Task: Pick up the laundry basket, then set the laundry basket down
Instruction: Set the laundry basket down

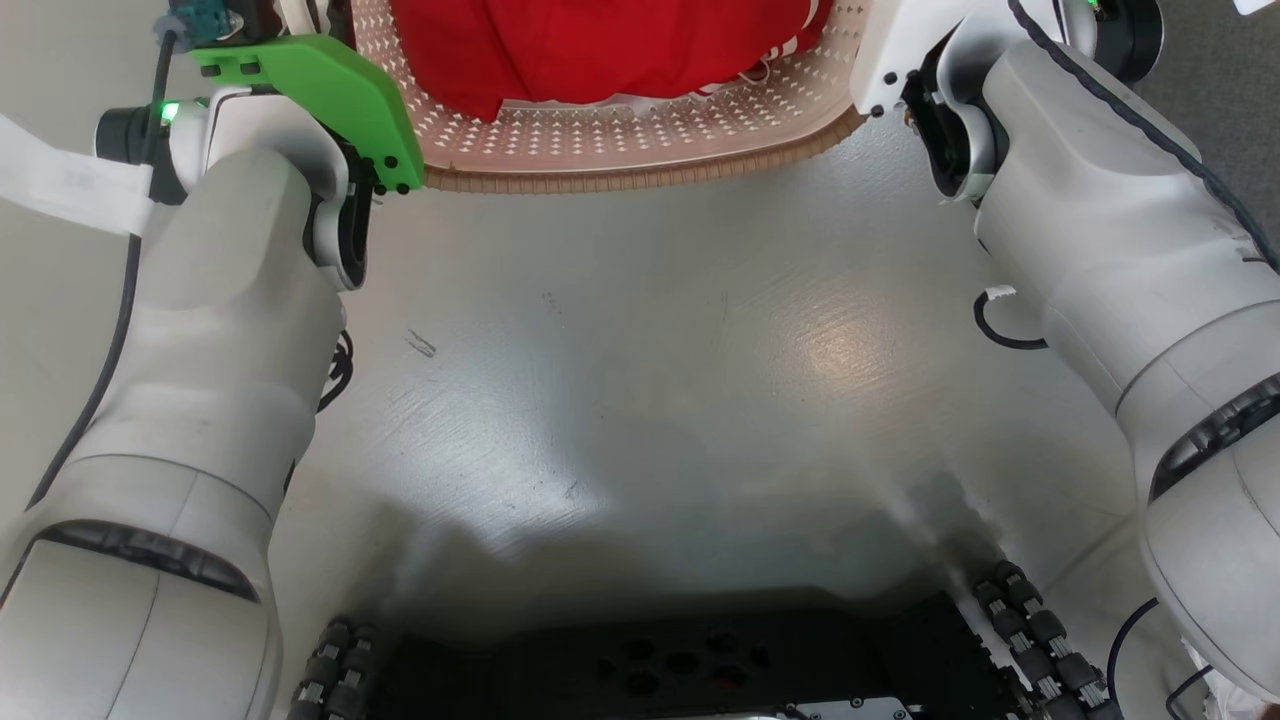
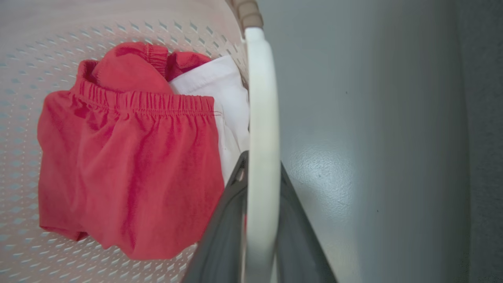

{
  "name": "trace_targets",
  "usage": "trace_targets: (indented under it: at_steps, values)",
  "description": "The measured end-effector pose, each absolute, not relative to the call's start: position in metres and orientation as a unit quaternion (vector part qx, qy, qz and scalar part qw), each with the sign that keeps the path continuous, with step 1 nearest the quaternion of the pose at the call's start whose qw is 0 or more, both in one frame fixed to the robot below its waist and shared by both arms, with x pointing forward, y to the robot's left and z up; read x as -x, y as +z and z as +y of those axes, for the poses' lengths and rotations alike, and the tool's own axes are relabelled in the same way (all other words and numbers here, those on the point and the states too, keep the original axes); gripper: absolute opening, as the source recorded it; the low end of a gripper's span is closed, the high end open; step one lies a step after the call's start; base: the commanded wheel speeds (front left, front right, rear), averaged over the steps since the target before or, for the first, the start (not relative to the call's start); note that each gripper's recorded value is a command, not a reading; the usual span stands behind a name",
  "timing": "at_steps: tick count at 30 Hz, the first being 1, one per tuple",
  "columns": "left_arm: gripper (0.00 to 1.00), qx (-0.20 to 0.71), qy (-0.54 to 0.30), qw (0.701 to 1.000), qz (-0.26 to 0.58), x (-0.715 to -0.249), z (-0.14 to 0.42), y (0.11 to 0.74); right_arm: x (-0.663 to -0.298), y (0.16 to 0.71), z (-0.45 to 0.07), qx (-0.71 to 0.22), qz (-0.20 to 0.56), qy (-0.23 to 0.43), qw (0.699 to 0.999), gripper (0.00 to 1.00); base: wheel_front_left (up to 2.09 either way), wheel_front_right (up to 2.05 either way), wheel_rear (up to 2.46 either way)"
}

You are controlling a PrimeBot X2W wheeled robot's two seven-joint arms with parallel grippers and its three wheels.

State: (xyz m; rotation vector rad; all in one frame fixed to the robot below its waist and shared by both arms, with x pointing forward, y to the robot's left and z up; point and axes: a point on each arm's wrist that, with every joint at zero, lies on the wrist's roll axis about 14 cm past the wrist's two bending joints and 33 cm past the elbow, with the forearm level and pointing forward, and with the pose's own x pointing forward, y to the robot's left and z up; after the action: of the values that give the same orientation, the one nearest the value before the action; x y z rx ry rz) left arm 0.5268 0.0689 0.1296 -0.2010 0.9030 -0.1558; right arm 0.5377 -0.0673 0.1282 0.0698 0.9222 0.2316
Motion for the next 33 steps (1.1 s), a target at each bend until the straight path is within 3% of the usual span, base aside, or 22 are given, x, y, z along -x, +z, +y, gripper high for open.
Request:
trace_targets:
  at_steps: [2, 4, 5, 6, 8, 9, 10, 11, 12, 33]
  values:
    - [0.05, 0.096, -0.074, 0.892, 0.435, -0.528, 0.07, 0.129, -0.539, 0.128, -0.067, -0.033, 0.441, 0.112, 0.89, 0.18, 0.0, 0.0, 0.0]
    - [0.18, 0.096, -0.074, 0.892, 0.435, -0.528, 0.07, 0.129, -0.539, 0.128, -0.067, -0.031, 0.44, 0.113, 0.89, 0.31, 0.0, 0.0, 0.0]
    - [0.29, 0.095, -0.074, 0.892, 0.436, -0.527, 0.07, 0.128, -0.54, 0.128, -0.068, -0.029, 0.439, 0.113, 0.891, 0.4, 0.0, 0.0, 0.0]
    - [0.32, 0.094, -0.073, 0.892, 0.437, -0.527, 0.072, 0.127, -0.541, 0.128, -0.07, -0.027, 0.436, 0.112, 0.892, 0.59, 0.0, 0.0, 0.0]
    - [0.36, 0.092, -0.072, 0.891, 0.44, -0.525, 0.073, 0.126, -0.543, 0.128, -0.07, -0.026, 0.435, 0.111, 0.893, 0.82, 0.0, 0.0, 0.0]
    - [0.47, 0.091, -0.071, 0.89, 0.441, -0.525, 0.074, 0.125, -0.543, 0.128, -0.071, -0.026, 0.435, 0.11, 0.893, 0.99, 0.0, 0.0, 0.0]
    - [0.52, 0.091, -0.07, 0.89, 0.442, -0.524, 0.074, 0.125, -0.543, 0.128, -0.071, -0.025, 0.435, 0.11, 0.893, 1.0, 0.0, 0.0, 0.0]
    - [0.86, 0.09, -0.07, 0.89, 0.442, -0.524, 0.075, 0.124, -0.543, 0.127, -0.072, -0.025, 0.435, 0.109, 0.893, 1.0, 0.0, 0.0, 0.0]
    - [1.0, 0.088, -0.068, 0.89, 0.441, -0.524, 0.077, 0.124, -0.543, 0.127, -0.074, -0.023, 0.434, 0.107, 0.894, 1.0, 0.0, 0.0, 0.0]
    - [1.0, 0.091, -0.065, 0.915, 0.388, -0.547, 0.085, 0.162, -0.564, 0.163, -0.075, -0.022, 0.388, 0.108, 0.915, 1.0, 0.0, 0.0, 0.0]
